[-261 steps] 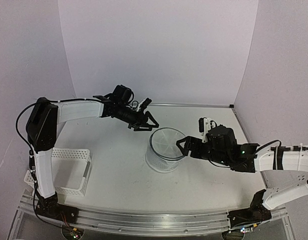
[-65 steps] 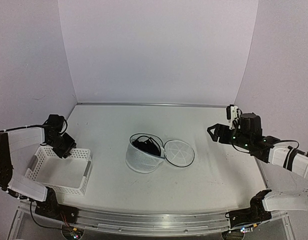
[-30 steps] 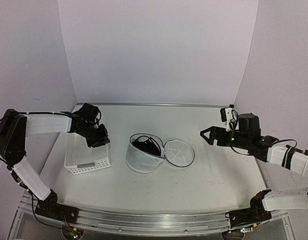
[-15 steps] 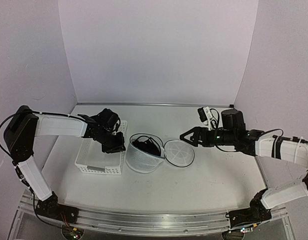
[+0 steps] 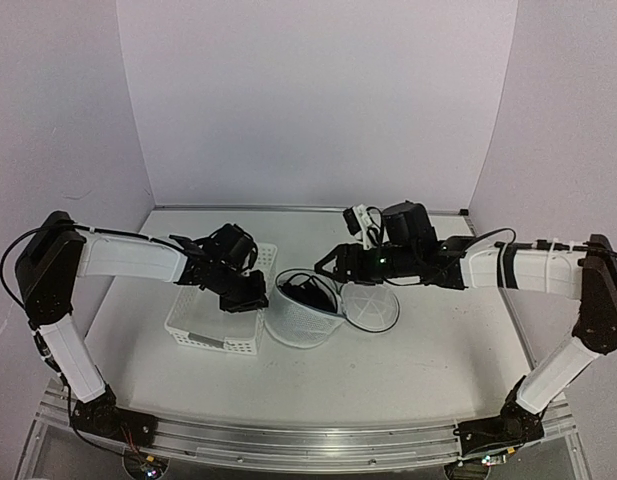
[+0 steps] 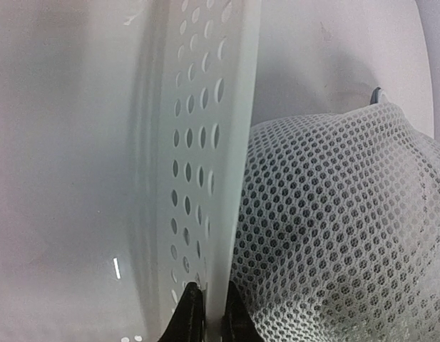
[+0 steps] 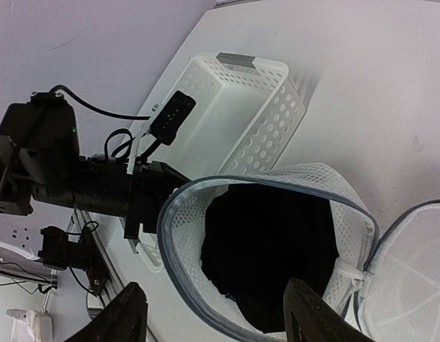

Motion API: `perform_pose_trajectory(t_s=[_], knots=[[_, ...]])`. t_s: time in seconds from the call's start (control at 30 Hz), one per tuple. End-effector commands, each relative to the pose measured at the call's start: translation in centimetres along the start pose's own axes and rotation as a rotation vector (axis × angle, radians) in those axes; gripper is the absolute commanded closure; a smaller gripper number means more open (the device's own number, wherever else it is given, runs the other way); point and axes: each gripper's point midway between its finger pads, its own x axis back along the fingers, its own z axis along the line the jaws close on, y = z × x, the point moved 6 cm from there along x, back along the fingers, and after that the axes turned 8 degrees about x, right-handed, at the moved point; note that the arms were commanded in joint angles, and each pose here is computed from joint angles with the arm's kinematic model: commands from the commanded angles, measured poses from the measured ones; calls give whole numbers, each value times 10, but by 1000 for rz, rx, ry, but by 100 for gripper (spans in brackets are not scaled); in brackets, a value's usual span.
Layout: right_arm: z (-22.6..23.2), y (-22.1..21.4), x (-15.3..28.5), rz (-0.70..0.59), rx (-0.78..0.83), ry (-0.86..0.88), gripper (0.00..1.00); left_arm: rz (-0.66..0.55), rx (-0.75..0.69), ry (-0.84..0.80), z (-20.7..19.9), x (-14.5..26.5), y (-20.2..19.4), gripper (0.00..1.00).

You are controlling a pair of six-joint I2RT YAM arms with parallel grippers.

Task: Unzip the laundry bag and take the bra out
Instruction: Move the bin to the center of the board.

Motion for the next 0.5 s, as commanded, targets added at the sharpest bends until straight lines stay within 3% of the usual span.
perform_pose_trajectory(t_s=[0.0, 0.47], knots=[[1, 3, -18, 30, -10, -52, 36, -6, -4, -139, -31, -4, 2, 99], [-19, -31, -51, 185, -34, -171, 45, 42, -41, -228, -71, -26, -18, 97]])
